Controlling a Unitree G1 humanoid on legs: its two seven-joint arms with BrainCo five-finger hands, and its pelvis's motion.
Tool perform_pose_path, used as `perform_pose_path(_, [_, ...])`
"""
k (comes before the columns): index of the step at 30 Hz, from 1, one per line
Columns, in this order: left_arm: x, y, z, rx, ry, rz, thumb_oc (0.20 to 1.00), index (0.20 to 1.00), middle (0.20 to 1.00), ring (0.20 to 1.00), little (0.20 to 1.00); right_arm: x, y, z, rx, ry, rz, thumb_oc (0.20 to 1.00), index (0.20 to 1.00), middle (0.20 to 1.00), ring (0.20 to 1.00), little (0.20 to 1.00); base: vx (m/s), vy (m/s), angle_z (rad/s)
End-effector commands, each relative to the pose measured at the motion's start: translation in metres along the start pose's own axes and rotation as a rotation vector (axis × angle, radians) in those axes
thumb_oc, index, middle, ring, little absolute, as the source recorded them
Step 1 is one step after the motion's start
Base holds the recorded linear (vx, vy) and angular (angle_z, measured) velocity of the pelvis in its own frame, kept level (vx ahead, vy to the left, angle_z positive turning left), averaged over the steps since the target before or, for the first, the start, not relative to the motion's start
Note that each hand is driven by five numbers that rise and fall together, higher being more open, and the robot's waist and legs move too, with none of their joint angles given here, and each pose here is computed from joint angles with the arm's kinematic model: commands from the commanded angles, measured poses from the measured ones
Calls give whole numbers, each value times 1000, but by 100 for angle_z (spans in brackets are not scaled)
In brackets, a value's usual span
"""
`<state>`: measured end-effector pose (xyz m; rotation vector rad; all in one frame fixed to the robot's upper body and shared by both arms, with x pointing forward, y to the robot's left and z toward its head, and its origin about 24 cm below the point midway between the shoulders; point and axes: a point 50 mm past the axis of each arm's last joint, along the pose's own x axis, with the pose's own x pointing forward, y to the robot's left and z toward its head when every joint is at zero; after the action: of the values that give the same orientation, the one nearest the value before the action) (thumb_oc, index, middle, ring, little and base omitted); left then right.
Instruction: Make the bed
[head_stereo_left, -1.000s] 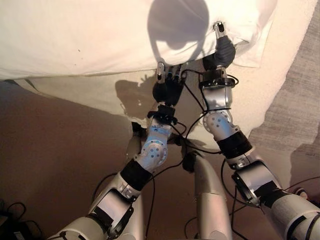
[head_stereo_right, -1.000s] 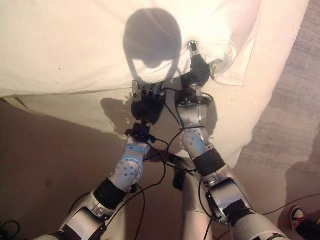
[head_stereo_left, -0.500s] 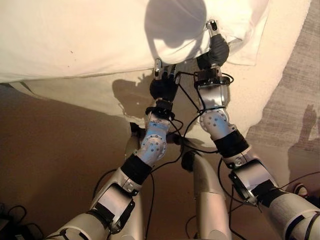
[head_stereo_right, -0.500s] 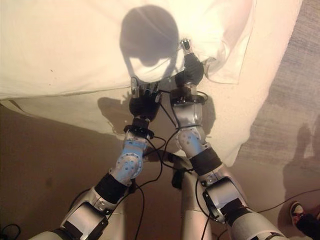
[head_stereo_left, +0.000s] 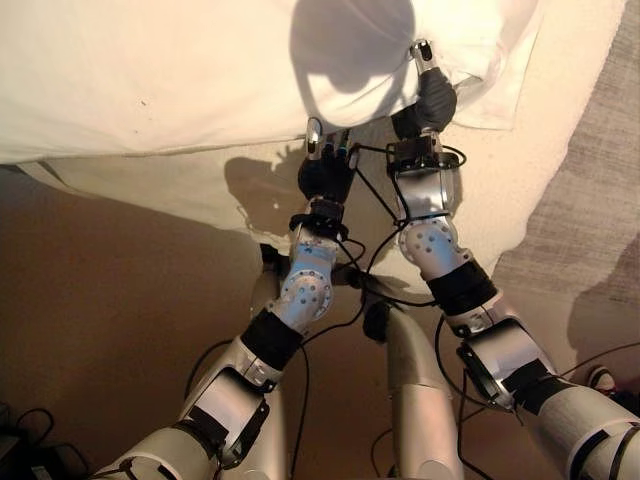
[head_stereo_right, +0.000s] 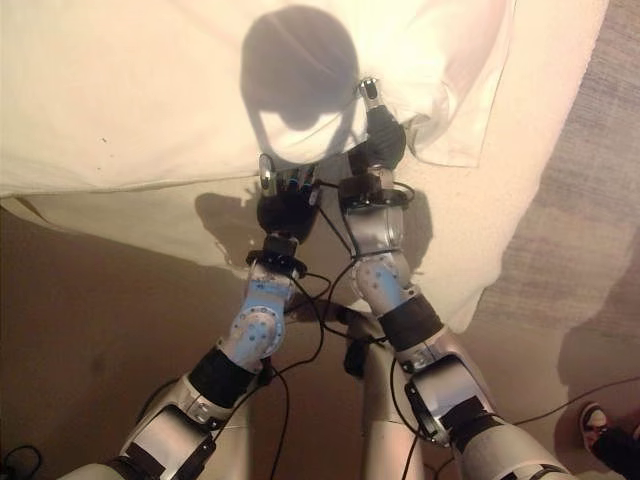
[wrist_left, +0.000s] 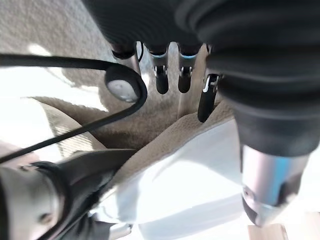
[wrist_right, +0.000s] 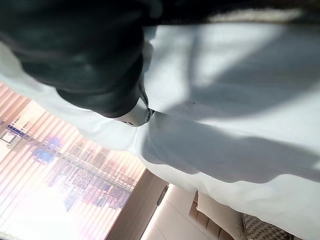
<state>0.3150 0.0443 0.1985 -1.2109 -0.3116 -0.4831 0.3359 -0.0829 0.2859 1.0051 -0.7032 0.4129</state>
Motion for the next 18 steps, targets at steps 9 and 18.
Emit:
perform_pose_path(9, [-45,8,-10,144,290,-183,1000,1000,1000,1000,1000,-21,-11,35,-111,-93,72,200,200,200,200,200,0,0,0])
perform_pose_path(18, [-51,13,-11,149,328,-187,1000,1000,1000,1000,1000,-24,-15,35,-119,-94,61,200,200,200,200,200,0,0,0])
